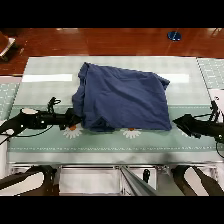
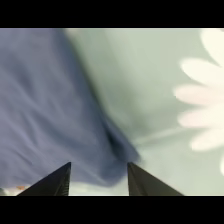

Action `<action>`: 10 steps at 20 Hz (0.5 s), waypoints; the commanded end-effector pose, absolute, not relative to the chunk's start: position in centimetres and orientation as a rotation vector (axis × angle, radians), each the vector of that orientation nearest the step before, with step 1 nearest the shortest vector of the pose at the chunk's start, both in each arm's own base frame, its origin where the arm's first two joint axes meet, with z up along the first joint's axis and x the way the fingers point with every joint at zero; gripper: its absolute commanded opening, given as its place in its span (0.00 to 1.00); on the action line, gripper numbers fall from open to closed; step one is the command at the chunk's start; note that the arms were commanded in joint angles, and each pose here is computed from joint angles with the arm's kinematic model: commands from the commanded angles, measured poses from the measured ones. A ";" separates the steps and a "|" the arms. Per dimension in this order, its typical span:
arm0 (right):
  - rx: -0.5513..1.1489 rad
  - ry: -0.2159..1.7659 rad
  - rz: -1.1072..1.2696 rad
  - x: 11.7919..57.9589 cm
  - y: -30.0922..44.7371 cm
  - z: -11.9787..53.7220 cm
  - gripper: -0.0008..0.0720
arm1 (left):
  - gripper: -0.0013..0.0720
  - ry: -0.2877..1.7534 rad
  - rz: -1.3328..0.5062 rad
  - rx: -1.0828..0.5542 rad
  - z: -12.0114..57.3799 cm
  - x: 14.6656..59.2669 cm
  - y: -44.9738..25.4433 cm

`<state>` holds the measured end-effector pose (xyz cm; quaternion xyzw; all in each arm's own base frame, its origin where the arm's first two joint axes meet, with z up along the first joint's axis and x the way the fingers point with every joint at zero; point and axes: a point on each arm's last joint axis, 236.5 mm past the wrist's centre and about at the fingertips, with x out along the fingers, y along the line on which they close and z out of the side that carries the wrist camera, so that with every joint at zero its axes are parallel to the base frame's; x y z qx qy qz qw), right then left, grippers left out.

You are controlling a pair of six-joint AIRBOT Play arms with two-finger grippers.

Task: Fold the shirts.

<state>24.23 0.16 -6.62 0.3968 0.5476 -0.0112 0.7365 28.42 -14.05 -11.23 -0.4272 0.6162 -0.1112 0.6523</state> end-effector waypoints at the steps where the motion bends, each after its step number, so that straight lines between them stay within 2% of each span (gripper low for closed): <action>1: 0.889 1.305 -0.051 21.8 0.8 -8.1 0.57 | 0.05 1.355 -0.314 -0.929 -10.0 30.3 -14.8; 4: 0.955 1.320 -0.039 21.2 2.1 -8.8 0.57 | 0.05 1.357 -0.342 -0.930 -9.4 30.5 -15.2; 8: 1.059 1.252 -0.044 23.7 2.1 -9.5 0.56 | 0.05 1.363 -0.351 -0.931 -9.2 30.4 -15.3; 9: 1.099 1.227 -0.050 24.6 2.0 -9.8 0.55 | 0.05 1.362 -0.350 -0.931 -9.2 30.4 -15.3; 10: 1.136 1.203 -0.048 25.5 2.0 -9.9 0.47 | 0.05 1.362 -0.350 -0.931 -9.2 30.4 -15.3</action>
